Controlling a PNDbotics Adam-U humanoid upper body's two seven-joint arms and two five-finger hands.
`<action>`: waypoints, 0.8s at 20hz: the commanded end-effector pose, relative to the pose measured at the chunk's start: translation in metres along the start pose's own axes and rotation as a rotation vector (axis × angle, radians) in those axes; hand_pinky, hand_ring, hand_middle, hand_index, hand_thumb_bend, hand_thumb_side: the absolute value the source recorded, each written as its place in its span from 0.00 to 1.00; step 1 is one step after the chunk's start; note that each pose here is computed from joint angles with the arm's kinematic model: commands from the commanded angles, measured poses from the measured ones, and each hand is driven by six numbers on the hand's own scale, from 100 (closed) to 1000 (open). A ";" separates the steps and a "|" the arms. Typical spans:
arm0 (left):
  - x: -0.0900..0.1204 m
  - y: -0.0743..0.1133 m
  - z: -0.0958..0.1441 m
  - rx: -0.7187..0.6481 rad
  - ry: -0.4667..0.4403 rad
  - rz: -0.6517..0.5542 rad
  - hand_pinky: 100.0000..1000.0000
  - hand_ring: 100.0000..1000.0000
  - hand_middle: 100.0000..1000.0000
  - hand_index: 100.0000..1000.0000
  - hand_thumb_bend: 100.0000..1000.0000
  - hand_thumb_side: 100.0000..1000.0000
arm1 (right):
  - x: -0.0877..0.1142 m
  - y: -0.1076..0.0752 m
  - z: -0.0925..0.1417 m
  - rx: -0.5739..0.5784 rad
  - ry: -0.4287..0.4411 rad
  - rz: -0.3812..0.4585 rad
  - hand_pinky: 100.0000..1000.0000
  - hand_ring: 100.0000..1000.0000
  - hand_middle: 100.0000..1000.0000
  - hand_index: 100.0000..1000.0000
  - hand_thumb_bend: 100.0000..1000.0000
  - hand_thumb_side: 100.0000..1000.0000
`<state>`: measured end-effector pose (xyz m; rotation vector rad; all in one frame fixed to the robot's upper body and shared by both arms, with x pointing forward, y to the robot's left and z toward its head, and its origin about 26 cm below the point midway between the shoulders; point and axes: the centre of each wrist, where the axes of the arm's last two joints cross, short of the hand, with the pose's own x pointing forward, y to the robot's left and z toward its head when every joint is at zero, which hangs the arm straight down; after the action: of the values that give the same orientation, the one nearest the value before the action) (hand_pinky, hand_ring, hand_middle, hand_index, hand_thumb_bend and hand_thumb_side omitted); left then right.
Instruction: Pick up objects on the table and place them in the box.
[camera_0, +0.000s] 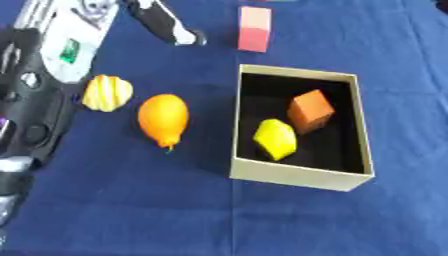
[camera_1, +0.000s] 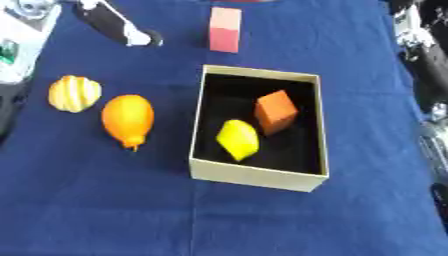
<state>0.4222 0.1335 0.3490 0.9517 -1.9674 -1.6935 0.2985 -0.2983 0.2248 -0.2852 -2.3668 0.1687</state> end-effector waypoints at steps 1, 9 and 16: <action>-0.015 0.015 0.003 0.042 0.031 -0.008 0.86 0.85 0.80 0.91 0.55 0.07 | 0.009 -0.005 -0.006 0.010 -0.040 0.026 0.93 0.80 0.67 0.85 0.00 0.48; -0.027 0.012 0.011 0.105 0.067 0.049 0.85 0.83 0.78 0.90 0.35 0.11 | 0.021 -0.009 -0.022 0.060 -0.087 0.086 0.93 0.81 0.69 0.86 0.00 0.47; -0.039 0.046 0.053 0.336 0.087 0.068 0.86 0.82 0.78 0.90 0.15 0.13 | 0.061 -0.016 -0.062 0.160 -0.165 0.250 0.93 0.85 0.74 0.87 0.00 0.47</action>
<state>0.4143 0.1878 0.3684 0.9763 -2.1762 -1.3384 0.3015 -0.2933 0.2993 -0.4447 -2.4488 0.4546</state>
